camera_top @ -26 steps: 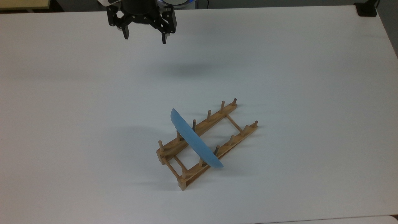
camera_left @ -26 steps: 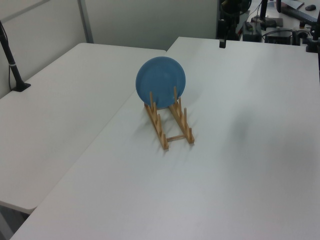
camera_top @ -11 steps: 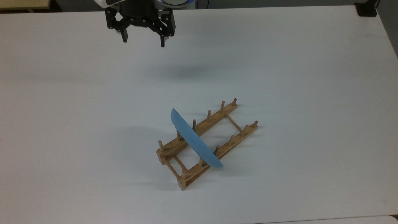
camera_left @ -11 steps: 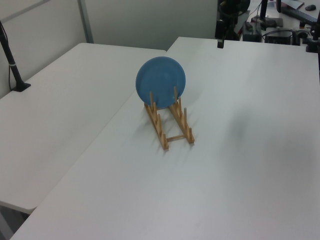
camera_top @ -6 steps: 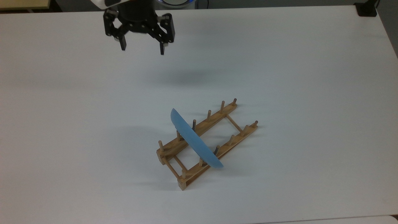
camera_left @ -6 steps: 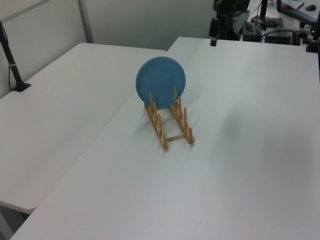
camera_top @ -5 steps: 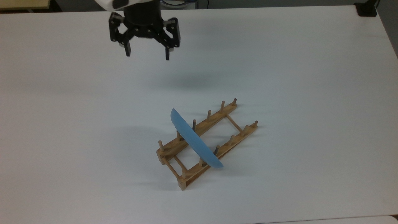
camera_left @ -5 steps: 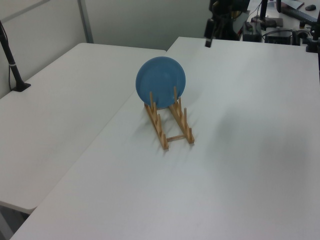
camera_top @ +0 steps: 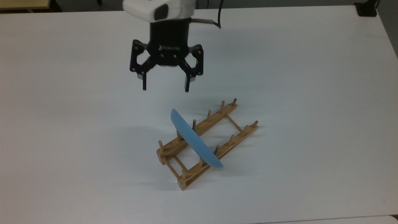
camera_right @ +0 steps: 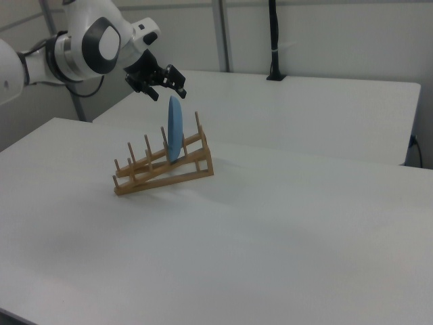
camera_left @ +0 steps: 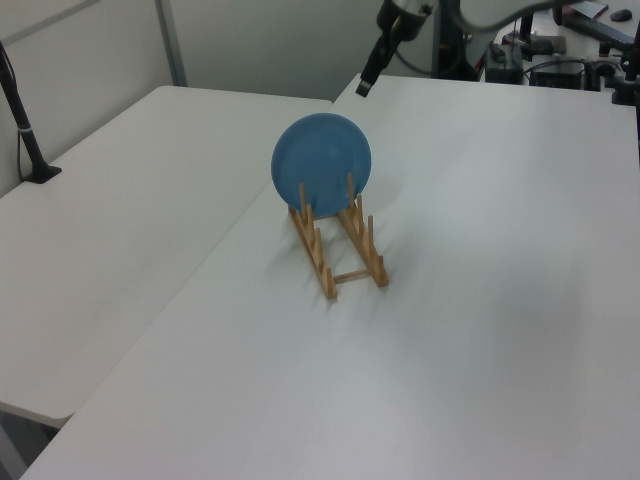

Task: Pick plate from plate rack
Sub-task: 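Lower the open gripper toward the rim of the blue plate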

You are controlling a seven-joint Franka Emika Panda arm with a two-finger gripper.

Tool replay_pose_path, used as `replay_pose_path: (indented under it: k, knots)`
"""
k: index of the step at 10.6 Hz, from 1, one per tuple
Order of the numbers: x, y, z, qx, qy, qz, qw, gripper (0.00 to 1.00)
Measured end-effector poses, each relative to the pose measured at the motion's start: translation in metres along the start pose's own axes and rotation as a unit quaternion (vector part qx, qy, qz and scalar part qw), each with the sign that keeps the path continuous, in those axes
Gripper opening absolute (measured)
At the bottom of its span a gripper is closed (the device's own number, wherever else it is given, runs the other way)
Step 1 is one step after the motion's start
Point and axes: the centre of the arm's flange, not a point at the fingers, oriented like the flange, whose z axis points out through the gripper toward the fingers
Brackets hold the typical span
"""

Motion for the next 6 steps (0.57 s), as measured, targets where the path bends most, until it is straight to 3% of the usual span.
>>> replay_pose_path:
  k: [3,6]
  knots:
    - [0.006,-0.044,0.027,-0.069,0.024,-0.006,0.9973,0.97]
    - [0.003,-0.067,0.047,-0.096,0.025,-0.019,0.9949,0.92]
